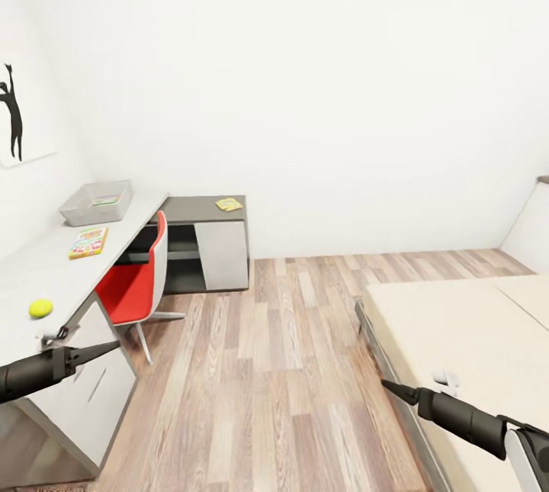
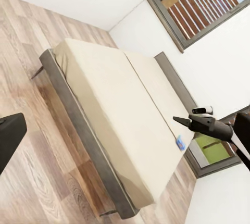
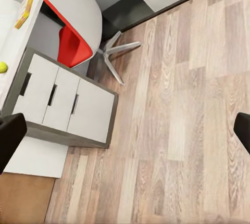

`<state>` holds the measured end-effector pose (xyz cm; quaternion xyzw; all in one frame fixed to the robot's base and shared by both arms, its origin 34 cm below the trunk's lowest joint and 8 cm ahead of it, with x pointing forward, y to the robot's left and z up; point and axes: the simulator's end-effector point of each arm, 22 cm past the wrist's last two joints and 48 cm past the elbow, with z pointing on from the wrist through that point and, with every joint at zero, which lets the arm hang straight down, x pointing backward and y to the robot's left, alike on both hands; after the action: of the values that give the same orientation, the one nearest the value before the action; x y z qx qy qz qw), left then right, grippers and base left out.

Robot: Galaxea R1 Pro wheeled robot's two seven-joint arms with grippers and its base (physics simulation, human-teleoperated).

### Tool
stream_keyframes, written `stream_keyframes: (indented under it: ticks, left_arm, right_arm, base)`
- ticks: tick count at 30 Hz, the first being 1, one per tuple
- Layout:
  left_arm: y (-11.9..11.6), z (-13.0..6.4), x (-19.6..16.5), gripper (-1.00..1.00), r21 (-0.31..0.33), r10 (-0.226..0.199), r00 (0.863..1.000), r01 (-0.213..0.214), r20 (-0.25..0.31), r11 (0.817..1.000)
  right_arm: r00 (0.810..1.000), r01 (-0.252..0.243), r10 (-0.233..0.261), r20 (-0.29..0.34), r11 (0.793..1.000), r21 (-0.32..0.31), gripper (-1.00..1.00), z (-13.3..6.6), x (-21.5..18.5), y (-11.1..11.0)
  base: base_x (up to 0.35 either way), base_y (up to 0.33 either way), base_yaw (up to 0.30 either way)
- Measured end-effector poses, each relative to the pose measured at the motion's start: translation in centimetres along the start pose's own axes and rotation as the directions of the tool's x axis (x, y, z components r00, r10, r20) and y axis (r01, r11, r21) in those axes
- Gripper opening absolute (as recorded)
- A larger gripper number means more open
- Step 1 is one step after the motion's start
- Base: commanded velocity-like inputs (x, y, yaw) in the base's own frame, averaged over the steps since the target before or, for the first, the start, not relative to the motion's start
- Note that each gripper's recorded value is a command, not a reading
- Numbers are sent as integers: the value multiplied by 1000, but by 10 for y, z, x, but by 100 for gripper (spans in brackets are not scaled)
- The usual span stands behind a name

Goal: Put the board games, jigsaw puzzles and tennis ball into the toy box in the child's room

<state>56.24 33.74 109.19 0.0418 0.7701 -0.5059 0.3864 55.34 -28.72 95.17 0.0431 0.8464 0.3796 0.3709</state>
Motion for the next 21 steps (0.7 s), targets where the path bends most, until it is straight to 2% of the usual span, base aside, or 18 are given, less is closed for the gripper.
stream_keyframes:
  ticks: [21]
  left_arm:
    - [0,0,0,100,0,0,1000,0,-1,1000]
  right_arm:
    - [1000,0,0,-3,1000,7,100,1,2,-3]
  base:
    - [-57,0,15]
